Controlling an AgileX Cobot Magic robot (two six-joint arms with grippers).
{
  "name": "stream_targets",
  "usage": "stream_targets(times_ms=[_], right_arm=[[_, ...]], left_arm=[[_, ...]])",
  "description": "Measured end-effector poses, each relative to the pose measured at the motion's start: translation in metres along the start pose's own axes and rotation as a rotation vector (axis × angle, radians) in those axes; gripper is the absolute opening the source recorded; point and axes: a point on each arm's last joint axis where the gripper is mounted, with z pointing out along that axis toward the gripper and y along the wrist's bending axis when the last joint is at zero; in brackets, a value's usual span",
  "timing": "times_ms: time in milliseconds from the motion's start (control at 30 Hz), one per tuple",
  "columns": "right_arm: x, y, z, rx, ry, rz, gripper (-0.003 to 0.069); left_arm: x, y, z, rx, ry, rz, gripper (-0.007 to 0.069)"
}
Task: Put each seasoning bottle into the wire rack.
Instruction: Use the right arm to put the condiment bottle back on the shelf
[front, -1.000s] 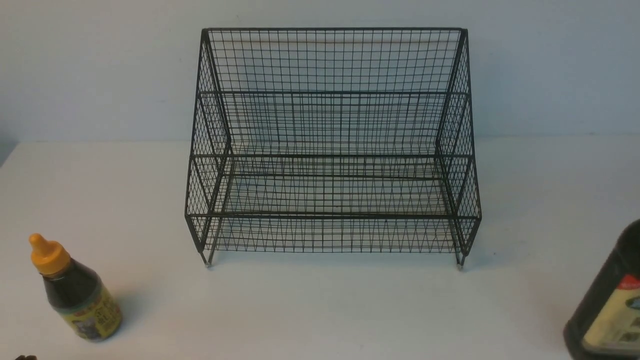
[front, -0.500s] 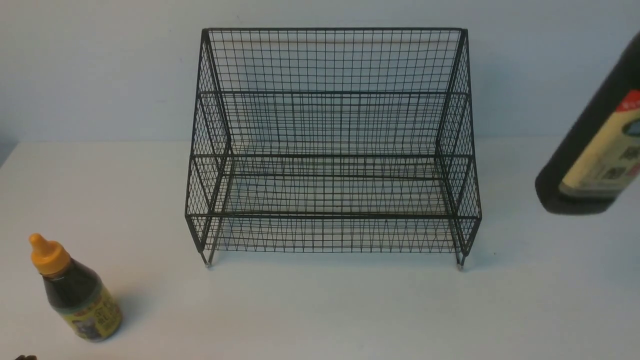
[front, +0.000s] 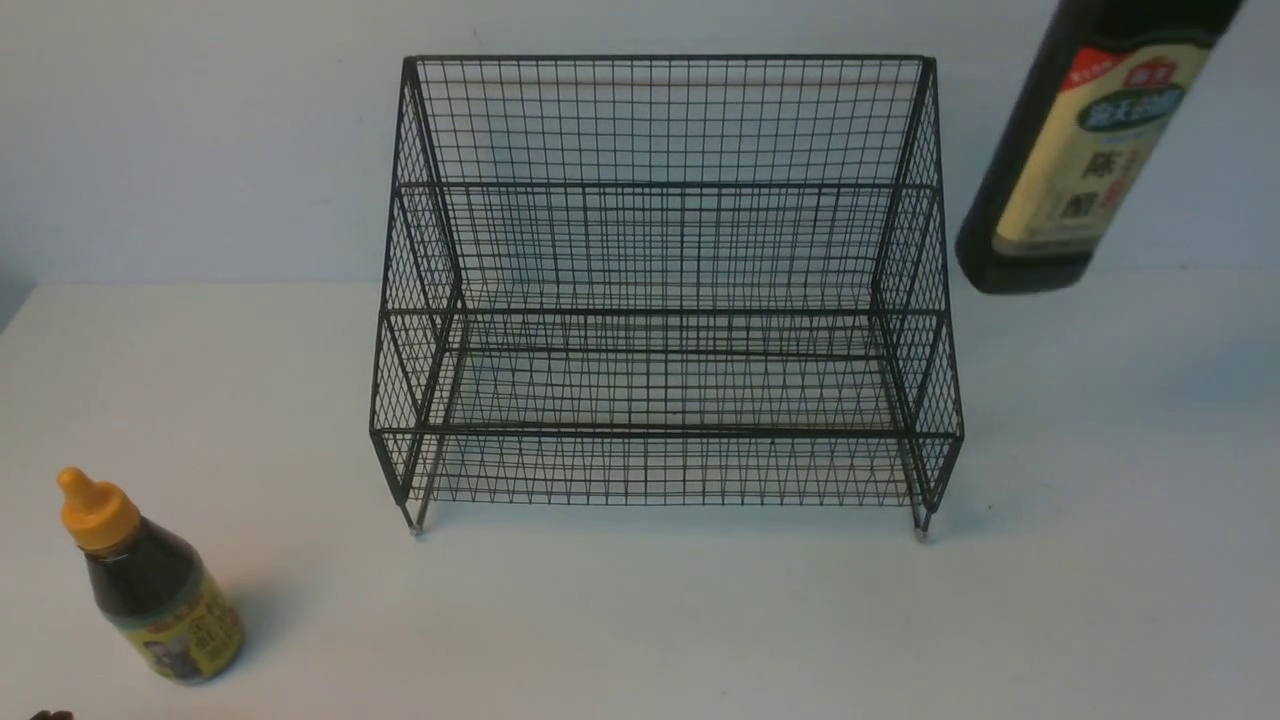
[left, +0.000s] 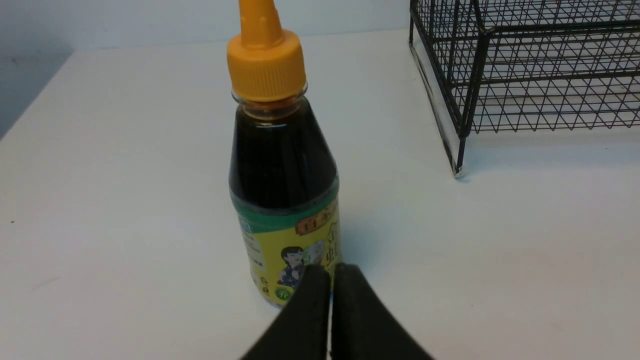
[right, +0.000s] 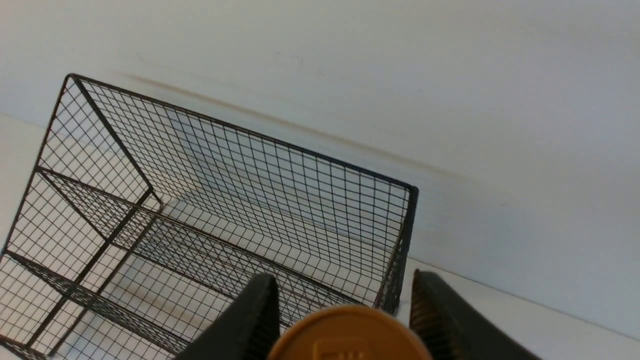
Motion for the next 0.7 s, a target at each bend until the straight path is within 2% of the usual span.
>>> stream_targets(times_ms=[100, 267, 700], right_arm=[[-0.008, 0.022, 0.011, 0.013, 0.003, -0.014, 0.0318], [-0.009, 0.043, 0.037, 0.069, 0.025, -0.005, 0.0318], [-0.007, 0.052, 0.083, 0.125, -0.025, 0.059, 0.0318]], left_arm=[[0.0, 0.0, 0.0, 0.0, 0.0, 0.0, -0.0005], [0.0, 0.0, 0.0, 0.0, 0.0, 0.0, -0.0005], [0.0, 0.0, 0.0, 0.0, 0.0, 0.0, -0.0005]])
